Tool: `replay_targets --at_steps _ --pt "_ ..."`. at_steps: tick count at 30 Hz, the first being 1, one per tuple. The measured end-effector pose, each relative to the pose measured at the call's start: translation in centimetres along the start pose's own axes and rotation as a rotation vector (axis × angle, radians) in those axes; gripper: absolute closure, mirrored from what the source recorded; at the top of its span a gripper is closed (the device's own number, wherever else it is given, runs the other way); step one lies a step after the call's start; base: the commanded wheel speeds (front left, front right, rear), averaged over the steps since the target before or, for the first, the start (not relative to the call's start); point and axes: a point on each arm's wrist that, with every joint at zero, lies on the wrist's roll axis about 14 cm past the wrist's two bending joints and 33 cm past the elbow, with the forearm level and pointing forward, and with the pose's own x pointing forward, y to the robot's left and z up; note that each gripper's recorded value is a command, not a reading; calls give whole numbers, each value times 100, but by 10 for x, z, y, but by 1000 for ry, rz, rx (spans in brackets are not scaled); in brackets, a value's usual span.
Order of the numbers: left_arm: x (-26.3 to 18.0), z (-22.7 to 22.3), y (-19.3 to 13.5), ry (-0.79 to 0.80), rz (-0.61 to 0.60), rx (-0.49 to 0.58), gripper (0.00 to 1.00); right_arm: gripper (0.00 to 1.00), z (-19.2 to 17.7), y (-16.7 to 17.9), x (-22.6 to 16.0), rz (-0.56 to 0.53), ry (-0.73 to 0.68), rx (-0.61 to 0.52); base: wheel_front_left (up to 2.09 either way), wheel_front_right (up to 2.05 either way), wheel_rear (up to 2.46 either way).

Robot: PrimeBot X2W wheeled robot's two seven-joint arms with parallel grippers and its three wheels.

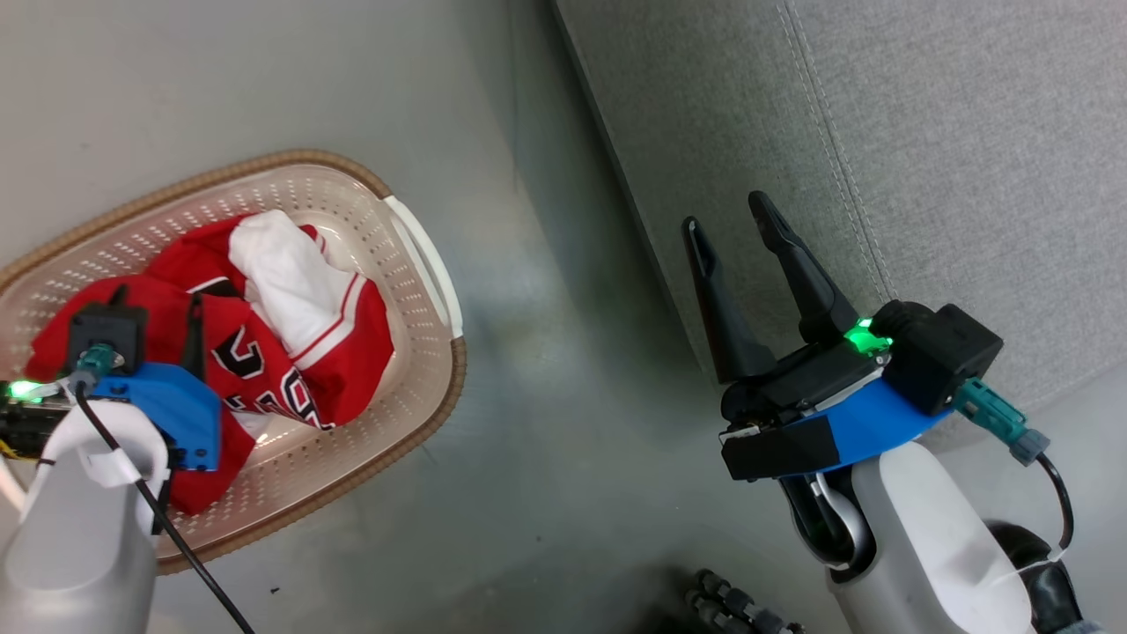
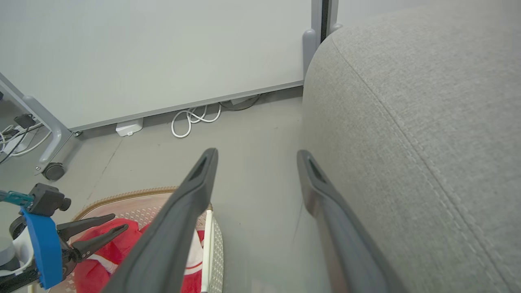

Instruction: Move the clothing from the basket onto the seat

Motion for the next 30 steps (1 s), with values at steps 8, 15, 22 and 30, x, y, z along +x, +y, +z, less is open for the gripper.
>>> replay_targets --at_steps 8,15,22,30 --pt "22 -28 11 118 17 89 0 0 -16 -7 -1 -24 44 16 0 0 0" --pt "25 -48 13 220 20 125 0 0 -20 -9 -3 -33 57 34 0 0 0" --pt "26 -68 13 315 18 155 0 0 -24 -9 0 -31 63 40 0 0 0" --pt "27 -74 12 351 13 163 0 0 -27 -8 2 -27 71 45 0 0 0"
